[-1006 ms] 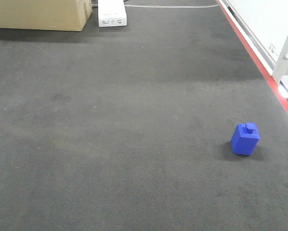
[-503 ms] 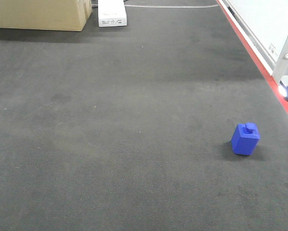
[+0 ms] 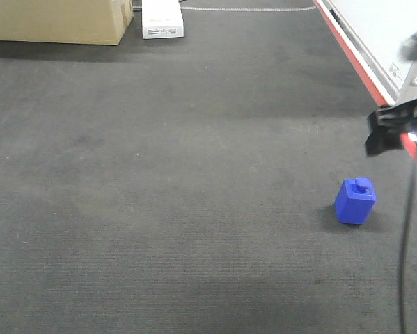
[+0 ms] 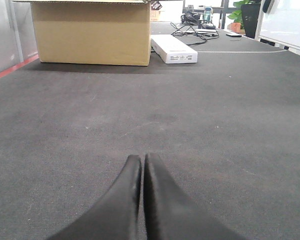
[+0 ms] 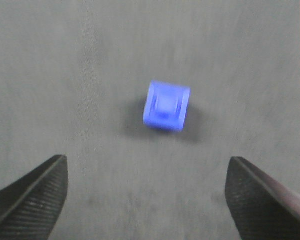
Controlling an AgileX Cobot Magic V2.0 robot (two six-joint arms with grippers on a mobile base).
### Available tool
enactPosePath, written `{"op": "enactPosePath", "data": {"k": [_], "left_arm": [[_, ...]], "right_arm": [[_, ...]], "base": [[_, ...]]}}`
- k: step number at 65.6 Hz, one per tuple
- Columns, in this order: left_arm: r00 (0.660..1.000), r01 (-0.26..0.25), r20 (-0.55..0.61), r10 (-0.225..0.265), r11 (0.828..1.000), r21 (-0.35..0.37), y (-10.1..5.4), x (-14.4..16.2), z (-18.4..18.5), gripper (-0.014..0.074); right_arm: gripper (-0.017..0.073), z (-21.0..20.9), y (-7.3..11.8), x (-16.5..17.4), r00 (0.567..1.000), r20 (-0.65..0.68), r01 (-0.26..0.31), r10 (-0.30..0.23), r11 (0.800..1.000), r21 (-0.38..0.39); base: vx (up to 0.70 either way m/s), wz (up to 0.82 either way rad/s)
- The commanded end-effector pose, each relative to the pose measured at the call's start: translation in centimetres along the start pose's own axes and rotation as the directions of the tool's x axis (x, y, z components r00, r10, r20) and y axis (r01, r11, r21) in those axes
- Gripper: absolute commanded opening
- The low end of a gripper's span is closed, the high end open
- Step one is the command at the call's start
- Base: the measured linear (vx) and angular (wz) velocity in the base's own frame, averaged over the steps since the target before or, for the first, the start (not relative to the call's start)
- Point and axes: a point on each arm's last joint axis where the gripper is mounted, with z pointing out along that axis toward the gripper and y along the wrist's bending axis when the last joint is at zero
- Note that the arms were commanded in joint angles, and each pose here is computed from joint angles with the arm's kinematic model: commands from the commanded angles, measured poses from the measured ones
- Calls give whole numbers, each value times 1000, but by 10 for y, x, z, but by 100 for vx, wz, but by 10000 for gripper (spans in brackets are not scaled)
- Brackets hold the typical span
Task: Pour parts from conveyor to right shelf
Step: 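Lower the right gripper over the blue part on the conveyor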
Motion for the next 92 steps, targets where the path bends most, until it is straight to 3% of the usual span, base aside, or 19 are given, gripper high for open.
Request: {"op": "enactPosePath", "data": {"k": [1,12,33,50,78,84,92], "left_arm": [[996,16,83,-17,1000,2,0,-13,0,-6],[996,16,83,-17,1000,2,0,-13,0,-6],[996,16,83,-17,1000,2,0,-13,0,-6],[996,16,83,-17,1000,2,0,-13,0,-6],[996,16,83,-17,1000,2,0,-13,0,-6],[996,16,83,-17,1000,2,0,-13,0,-6],[996,16,83,-17,1000,2,0,-13,0,-6]], "right_arm": [[595,2,-3,-15,1000,-10,-6,6,1000,6],[595,33,-10,-29,996,-73,-47,49,998,37],[595,92,-18,-34,970,-236,-43,55,998,54],[595,116,-20,-41,976,-201,-75,84,996,56],[593,147,-23,-42,971,-224,-75,86,995,59],[568,149,-23,-43,972,-217,-75,86,995,60],[452,150,-24,-43,971,-217,-86,99,994,68]], "base": [[0,0],[0,0],[0,0],[0,0],[0,0],[0,0],[0,0]]}}
